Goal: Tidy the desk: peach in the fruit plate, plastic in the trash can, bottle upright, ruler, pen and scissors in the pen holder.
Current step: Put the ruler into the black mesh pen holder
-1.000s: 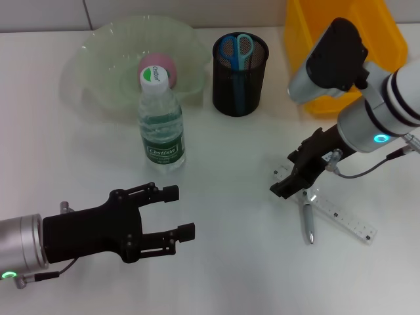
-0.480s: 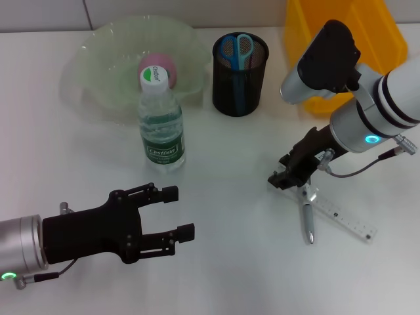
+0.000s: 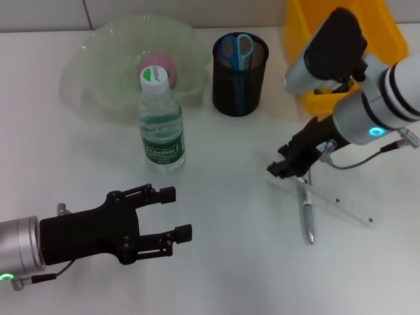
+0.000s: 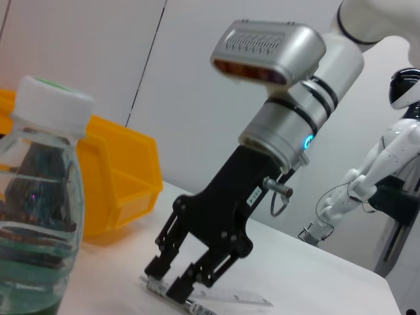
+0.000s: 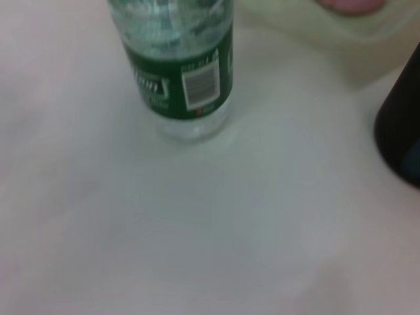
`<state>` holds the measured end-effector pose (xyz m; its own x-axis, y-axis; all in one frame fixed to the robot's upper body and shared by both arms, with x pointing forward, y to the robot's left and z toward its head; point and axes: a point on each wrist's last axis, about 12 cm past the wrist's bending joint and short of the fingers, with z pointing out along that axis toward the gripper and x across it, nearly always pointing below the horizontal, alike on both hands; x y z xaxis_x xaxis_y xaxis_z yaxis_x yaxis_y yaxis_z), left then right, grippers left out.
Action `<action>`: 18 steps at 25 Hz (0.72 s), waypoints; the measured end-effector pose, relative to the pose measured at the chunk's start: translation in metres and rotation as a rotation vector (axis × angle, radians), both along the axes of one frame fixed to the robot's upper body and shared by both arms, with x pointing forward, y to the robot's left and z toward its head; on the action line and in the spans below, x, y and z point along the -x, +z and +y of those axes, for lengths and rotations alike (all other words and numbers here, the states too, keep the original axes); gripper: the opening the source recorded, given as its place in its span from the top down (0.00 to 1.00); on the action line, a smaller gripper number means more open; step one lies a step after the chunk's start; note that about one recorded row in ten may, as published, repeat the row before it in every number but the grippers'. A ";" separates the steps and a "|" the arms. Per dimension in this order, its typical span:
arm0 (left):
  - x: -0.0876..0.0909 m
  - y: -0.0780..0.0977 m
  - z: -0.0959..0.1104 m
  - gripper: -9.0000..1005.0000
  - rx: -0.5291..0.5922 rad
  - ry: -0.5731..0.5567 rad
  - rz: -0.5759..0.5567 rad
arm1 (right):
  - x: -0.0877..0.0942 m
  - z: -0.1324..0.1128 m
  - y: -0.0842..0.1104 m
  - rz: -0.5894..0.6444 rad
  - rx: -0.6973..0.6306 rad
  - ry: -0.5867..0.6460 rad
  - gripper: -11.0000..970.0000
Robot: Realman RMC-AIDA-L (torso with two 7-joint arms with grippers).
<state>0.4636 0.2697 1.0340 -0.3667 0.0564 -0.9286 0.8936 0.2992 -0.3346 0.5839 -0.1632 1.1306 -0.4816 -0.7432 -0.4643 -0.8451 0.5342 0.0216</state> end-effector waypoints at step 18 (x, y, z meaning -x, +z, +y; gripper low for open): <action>-0.002 0.001 0.002 0.19 -0.002 0.002 -0.008 | -0.023 -0.065 0.074 -0.428 -0.772 -0.233 0.60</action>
<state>0.4652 0.2715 1.0354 -0.3596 0.0574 -0.9313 0.8954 0.3021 -0.3271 0.6074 -0.2280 1.2047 -0.2526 -0.0573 -0.9659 -0.7358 0.6596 0.1533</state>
